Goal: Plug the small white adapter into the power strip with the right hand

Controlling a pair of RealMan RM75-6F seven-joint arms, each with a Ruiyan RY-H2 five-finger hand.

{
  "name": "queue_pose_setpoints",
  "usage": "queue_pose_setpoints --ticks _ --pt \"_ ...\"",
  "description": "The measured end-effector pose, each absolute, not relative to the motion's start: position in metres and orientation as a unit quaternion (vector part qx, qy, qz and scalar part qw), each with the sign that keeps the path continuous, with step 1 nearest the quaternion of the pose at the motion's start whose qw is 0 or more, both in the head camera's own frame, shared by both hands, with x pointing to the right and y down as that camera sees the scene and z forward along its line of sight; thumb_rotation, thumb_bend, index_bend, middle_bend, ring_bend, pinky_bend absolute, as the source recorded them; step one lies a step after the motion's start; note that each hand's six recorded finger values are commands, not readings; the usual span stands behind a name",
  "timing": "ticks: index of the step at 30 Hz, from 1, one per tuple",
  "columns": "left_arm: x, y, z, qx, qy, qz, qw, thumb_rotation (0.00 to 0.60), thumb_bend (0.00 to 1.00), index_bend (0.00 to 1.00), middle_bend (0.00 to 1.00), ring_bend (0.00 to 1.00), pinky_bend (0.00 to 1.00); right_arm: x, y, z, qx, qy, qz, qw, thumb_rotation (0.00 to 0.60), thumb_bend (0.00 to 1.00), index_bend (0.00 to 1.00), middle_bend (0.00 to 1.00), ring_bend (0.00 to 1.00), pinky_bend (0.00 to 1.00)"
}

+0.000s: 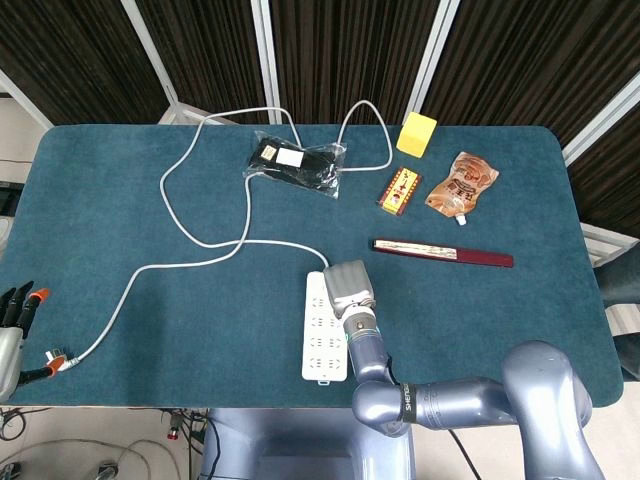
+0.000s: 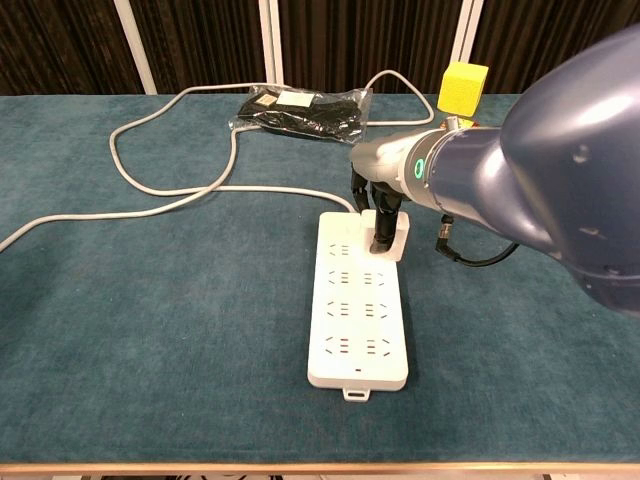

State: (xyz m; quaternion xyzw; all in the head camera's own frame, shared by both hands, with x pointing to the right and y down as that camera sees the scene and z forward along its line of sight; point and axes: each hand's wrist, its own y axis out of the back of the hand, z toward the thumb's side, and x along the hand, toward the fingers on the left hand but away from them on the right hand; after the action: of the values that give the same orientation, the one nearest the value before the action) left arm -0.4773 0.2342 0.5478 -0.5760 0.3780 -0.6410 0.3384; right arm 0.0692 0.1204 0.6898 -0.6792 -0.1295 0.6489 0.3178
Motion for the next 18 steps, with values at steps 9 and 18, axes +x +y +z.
queue_pose_setpoints --ticks 9,18 --pt "-0.478 0.234 0.548 -0.574 0.377 -0.643 0.338 0.600 0.10 0.14 0.00 0.00 0.00 0.070 0.118 0.685 -0.678 -0.122 0.654 0.311 0.600 0.20 0.30 0.32 1.00 1.00" --pt "-0.478 0.234 0.548 -0.573 0.376 -0.645 0.339 0.600 0.10 0.14 0.00 0.00 0.00 0.069 0.109 0.671 -0.692 -0.145 0.643 0.295 0.600 0.18 0.21 0.26 1.00 1.00"
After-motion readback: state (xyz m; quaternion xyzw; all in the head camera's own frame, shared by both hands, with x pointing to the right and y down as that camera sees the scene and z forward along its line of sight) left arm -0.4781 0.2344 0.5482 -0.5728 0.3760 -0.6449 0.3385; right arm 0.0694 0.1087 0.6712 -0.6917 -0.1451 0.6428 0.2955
